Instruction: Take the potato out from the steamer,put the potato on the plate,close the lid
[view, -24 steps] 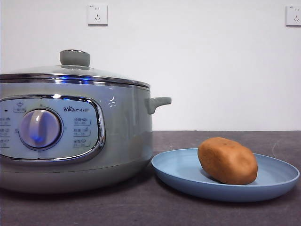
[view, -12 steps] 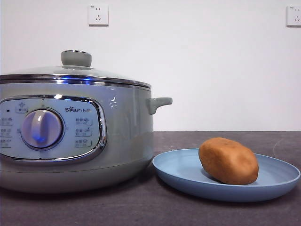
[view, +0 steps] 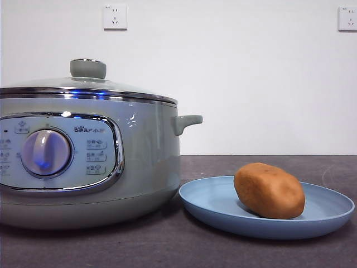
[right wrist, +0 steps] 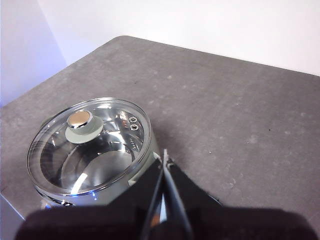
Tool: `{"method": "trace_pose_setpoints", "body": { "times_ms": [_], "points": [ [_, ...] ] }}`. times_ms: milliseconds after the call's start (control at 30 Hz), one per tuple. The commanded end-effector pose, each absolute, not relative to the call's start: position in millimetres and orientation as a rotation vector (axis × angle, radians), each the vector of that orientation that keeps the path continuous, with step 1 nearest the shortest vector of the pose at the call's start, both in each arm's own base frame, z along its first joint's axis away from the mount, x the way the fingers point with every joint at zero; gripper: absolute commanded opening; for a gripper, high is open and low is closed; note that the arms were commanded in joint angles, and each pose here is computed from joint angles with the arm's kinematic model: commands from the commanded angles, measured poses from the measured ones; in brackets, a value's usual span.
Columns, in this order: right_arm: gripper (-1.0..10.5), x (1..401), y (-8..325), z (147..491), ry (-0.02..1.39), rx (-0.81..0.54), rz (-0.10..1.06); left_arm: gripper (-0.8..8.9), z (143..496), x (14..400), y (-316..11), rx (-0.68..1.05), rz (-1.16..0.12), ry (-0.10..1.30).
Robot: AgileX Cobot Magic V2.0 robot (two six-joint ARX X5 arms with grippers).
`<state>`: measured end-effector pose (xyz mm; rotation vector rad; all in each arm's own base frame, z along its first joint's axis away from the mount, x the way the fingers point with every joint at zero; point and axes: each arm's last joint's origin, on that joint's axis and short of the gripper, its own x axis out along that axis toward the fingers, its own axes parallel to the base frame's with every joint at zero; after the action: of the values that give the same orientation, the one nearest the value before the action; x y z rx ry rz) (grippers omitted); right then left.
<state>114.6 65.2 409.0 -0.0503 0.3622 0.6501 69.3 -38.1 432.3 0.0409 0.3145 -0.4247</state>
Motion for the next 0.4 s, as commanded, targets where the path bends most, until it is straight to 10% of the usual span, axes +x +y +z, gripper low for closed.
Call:
{"method": "trace_pose_setpoints", "body": {
  "times_ms": [33,400],
  "points": [
    [0.0,114,65,410,0.354,-0.044,0.648,-0.04,432,72,-40,0.05,-0.427,0.324],
    [0.0,114,65,410,0.354,-0.044,0.648,-0.04,428,87,-49,0.066,-0.424,0.379]
  ]
}}
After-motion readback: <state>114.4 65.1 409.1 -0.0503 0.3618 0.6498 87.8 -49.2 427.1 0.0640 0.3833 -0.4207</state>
